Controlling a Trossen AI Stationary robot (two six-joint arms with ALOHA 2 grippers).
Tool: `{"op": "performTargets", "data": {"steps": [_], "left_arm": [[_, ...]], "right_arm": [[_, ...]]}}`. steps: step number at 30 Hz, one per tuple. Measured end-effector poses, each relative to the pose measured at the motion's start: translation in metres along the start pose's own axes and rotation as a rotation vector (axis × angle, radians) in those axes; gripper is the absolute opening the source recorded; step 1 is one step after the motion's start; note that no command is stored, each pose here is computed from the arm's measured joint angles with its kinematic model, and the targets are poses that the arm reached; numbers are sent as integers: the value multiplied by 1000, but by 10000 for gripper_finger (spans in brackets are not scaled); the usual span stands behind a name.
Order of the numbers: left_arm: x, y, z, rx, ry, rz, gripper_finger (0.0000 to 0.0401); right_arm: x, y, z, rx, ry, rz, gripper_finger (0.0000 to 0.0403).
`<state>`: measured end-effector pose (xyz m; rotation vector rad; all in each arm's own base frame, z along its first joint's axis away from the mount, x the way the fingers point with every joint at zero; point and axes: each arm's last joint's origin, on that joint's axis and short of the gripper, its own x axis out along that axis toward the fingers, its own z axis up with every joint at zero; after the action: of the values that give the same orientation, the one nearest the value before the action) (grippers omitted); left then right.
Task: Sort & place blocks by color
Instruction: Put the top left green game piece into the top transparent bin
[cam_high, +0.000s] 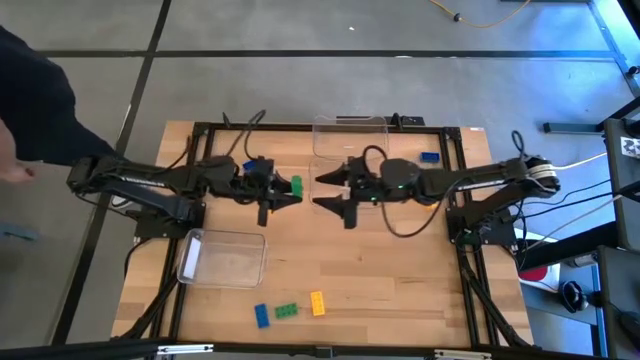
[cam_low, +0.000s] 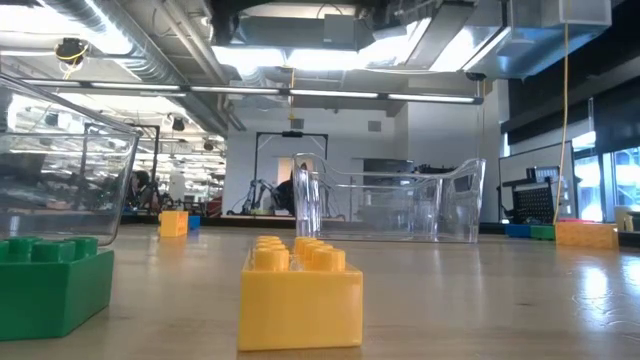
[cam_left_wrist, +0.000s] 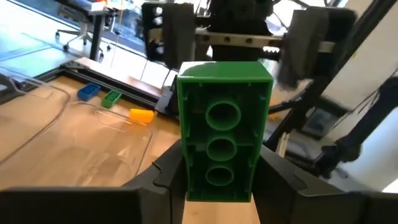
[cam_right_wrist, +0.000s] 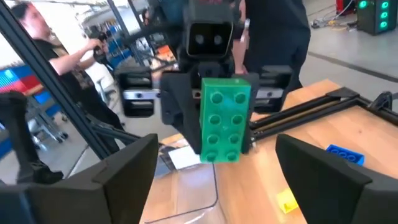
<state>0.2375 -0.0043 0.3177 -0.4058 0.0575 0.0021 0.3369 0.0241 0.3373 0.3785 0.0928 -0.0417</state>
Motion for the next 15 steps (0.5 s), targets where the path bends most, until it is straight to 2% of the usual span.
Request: {"op": "performTargets", "data": {"steps": [6, 15], "left_arm": [[17, -1, 2, 55, 38, 29, 126], [20, -1, 1, 75, 43, 15, 126]], "right_arm": [[19, 2, 0, 0, 5, 0, 324], [23, 3, 1, 19, 2, 0, 323]]}}
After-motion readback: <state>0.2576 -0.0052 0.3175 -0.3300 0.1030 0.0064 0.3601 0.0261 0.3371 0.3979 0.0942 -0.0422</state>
